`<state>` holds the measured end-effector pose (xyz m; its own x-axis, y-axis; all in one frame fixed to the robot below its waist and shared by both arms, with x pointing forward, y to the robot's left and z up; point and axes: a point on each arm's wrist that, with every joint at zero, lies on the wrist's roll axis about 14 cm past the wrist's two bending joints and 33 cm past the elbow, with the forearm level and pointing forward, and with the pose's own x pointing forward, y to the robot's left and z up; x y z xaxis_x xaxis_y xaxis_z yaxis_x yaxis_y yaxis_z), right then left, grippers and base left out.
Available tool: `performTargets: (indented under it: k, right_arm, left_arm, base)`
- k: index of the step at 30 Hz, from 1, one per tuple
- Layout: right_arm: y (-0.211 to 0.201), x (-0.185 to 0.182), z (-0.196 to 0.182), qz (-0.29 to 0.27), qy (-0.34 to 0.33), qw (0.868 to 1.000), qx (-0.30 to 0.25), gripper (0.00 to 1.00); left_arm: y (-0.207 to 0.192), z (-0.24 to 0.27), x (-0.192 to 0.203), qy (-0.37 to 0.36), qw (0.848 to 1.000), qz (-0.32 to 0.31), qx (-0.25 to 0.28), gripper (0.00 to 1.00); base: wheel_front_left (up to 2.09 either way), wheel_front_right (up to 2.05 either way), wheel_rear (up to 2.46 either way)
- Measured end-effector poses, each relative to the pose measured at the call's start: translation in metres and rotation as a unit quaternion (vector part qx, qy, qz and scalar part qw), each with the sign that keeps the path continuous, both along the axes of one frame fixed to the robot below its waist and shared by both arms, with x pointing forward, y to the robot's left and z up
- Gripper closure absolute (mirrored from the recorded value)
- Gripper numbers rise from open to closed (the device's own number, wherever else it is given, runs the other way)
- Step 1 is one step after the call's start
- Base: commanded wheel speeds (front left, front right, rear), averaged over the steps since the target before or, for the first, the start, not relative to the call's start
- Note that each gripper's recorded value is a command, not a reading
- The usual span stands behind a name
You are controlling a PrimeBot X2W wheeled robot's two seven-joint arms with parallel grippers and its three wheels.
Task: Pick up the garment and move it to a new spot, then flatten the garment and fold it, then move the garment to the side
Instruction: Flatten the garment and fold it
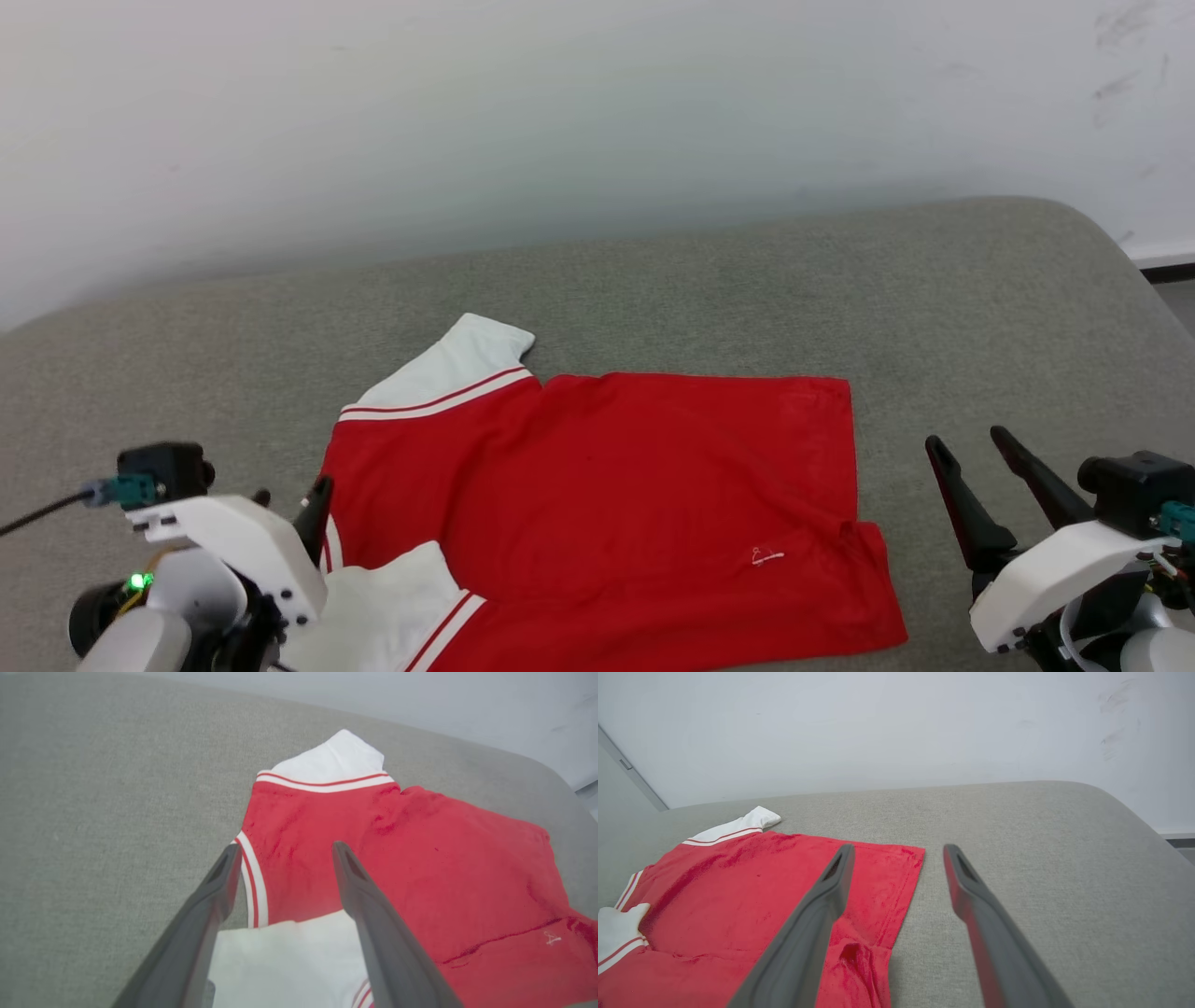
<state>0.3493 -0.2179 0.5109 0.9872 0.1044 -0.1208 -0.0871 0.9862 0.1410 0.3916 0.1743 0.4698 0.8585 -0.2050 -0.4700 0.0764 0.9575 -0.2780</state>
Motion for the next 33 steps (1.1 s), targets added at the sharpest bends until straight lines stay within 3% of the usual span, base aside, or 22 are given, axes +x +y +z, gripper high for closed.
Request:
performTargets:
  k: [8,14,23,33]
  right_arm:
    - [-0.011,0.017,0.033,-0.03,-0.067,0.997,-0.018,0.0]
    - [-0.017,0.043,0.032,-0.041,-0.076,0.996,-0.034,0.0]
    - [-0.027,0.066,0.004,-0.055,-0.048,0.996,-0.044,0.0]
    - [-0.043,0.052,-0.032,-0.091,0.006,0.995,-0.041,0.0]
  left_arm:
    - [-0.027,0.061,0.083,-0.128,0.992,-0.001,0.007,0.0]
    - [-0.054,0.058,0.146,-0.12,0.992,-0.041,0.015,0.0]
    - [-0.092,-0.01,0.2,0.027,0.988,-0.149,0.042,0.0]
    - [-0.096,-0.092,0.195,0.222,0.945,-0.21,0.116,0.0]
  base:
    - [0.0,0.0,0.0]
    - [0.0,0.0,0.0]
    - [0.0,0.0,0.0]
    - [0.0,0.0,0.0]
